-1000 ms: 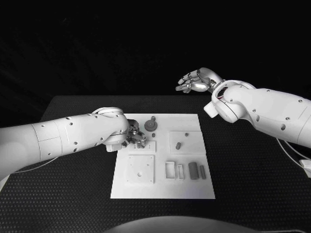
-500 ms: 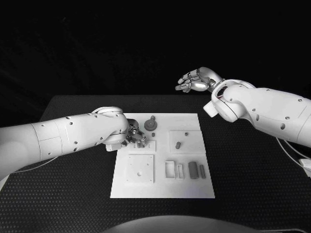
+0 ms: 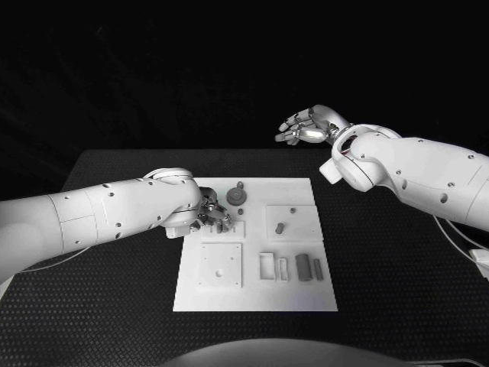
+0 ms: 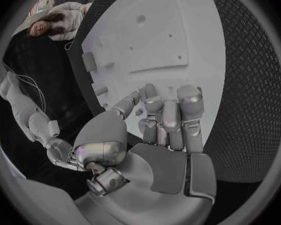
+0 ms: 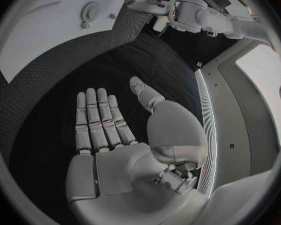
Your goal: Assemble the parts on the task board
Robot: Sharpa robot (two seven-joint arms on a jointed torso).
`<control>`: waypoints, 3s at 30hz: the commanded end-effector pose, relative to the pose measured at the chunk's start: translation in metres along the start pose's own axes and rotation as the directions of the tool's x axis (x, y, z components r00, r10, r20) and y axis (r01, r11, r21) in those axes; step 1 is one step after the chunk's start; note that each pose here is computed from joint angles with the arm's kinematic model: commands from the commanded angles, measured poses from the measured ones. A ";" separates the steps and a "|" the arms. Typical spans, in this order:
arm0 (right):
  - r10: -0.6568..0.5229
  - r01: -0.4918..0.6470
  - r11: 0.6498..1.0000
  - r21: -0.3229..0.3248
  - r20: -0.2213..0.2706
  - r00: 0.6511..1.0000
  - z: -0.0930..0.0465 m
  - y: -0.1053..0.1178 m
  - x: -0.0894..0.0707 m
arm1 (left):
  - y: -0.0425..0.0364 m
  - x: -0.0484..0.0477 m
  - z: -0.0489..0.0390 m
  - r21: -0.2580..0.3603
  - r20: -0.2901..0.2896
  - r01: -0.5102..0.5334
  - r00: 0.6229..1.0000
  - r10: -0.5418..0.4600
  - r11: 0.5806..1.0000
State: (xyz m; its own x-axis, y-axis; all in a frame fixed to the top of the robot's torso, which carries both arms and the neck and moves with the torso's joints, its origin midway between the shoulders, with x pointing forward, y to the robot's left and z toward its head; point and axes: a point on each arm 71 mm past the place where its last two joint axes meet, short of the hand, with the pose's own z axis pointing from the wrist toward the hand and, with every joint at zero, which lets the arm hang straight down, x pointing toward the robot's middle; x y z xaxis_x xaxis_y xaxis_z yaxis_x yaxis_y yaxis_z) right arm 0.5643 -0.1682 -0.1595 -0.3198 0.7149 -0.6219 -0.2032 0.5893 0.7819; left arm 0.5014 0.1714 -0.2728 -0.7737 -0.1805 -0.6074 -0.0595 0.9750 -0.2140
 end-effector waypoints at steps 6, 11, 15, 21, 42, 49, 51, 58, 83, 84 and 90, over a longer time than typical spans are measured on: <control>0.003 -0.003 1.000 -0.003 -0.007 1.000 0.001 0.001 0.000 | -0.0010 -0.0002 0.0002 0.018 0.010 0.004 1.000 -0.004 1.000; 0.002 -0.002 1.000 -0.002 -0.005 1.000 0.001 0.000 0.000 | 0.0011 -0.0011 -0.0005 0.021 0.022 0.013 1.000 -0.014 1.000; 0.001 -0.001 1.000 0.000 -0.001 1.000 0.001 -0.001 -0.001 | 0.0055 -0.0018 -0.0024 0.025 0.032 0.024 0.999 -0.025 0.999; -0.001 0.001 1.000 0.005 0.007 1.000 0.001 -0.004 -0.005 | 0.0141 -0.0070 -0.0113 0.025 0.034 0.030 0.999 -0.031 0.999; -0.002 0.001 1.000 0.022 0.021 1.000 0.001 -0.011 -0.012 | 0.0319 -0.1013 -0.0332 -0.037 0.294 0.003 0.956 0.008 0.999; 0.000 0.000 1.000 0.018 0.015 1.000 0.001 -0.010 -0.010 | 0.0308 -0.1124 -0.0257 -0.069 0.350 -0.013 0.936 0.037 0.998; 0.000 -0.001 1.000 0.019 0.011 1.000 0.001 -0.010 -0.010 | 0.0315 -0.1116 -0.0214 -0.084 0.357 -0.026 0.932 0.055 0.996; 0.000 0.000 1.000 0.020 0.012 1.000 0.000 -0.010 -0.011 | 0.0329 -0.1036 -0.0031 -0.107 0.346 -0.036 0.936 0.072 0.994; 0.003 -0.003 1.000 0.017 0.005 1.000 -0.003 -0.009 -0.010 | 0.0457 -0.0967 0.0178 -0.154 0.247 -0.035 0.966 0.073 0.987; 0.003 -0.003 1.000 0.017 0.006 1.000 -0.003 -0.009 -0.010 | 0.0461 -0.0960 0.0191 -0.153 0.247 -0.029 0.967 0.067 0.988; 0.003 -0.003 1.000 0.017 0.006 1.000 -0.003 -0.010 -0.011 | 0.0462 -0.0966 0.0206 -0.157 0.239 -0.024 0.969 0.062 0.987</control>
State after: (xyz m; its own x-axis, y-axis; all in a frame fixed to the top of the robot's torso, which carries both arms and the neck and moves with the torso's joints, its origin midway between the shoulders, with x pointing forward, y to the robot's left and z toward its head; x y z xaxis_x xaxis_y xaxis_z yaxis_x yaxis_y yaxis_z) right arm 0.5671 -0.1833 -0.1609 -0.3086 0.7194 -0.6223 -0.1817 0.5976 0.7810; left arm 0.5870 0.2333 -0.2388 -0.5811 -0.1476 -0.8003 -0.1550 0.9855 -0.0692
